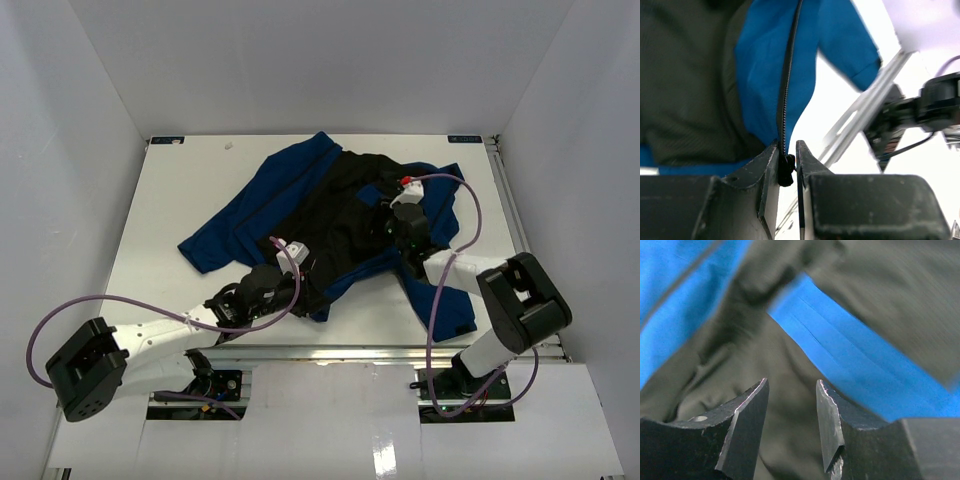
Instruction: Zip up the jacket
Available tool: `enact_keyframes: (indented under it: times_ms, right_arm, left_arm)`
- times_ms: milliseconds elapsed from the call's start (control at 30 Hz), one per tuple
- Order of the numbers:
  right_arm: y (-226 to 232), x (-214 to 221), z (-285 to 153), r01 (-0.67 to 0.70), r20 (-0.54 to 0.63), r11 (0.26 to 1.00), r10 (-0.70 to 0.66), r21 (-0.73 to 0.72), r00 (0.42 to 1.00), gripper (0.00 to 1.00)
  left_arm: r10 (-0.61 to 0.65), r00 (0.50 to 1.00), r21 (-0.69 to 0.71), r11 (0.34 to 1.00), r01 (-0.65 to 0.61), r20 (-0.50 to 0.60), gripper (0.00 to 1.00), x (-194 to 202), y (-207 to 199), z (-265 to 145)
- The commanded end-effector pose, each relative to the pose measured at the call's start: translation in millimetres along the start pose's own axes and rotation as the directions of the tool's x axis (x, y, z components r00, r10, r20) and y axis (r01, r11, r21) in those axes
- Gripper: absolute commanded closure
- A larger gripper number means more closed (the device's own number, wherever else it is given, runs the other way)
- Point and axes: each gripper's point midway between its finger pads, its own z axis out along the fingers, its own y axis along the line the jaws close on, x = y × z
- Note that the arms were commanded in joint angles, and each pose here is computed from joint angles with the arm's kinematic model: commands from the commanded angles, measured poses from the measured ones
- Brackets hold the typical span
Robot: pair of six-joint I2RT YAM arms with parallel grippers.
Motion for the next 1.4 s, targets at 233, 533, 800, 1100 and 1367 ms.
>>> enact_keyframes:
  times_ms: [233, 533, 800, 1100, 1367]
  right_arm:
    - [67, -19, 43, 0.152, -0.010, 0.955, -0.160, -0.254, 0.987, 0.50]
    - [46, -6, -56, -0.040, -0.106, 0.990, 0.026, -0.136, 0.994, 0.44]
    - [13, 58, -99, -0.095, -0.166, 0.988, 0.075, -0.118, 0.983, 0.49]
    - [5, 67, -105, -0.076, -0.168, 0.991, 0.056, -0.112, 0.984, 0.54]
    - [9, 62, -109, -0.047, -0.151, 0.988, 0.024, -0.148, 0.988, 0.54]
  left_arm:
    - [-0.072, 0.997, -0.069, 0.995, 0.071, -0.013, 1.00, 36, 42, 18]
    - [-0.088, 0.995, -0.032, 0.996, 0.087, -0.051, 0.76, 44, 35, 20]
    - [-0.061, 0.995, -0.083, 0.995, 0.054, -0.084, 0.42, 28, 30, 19]
    - [0.030, 0.999, -0.141, 0.989, -0.035, -0.038, 0.32, -26, 9, 7]
    - [0.210, 0.961, 0.030, 0.978, -0.208, -0.183, 0.35, -39, -33, 28]
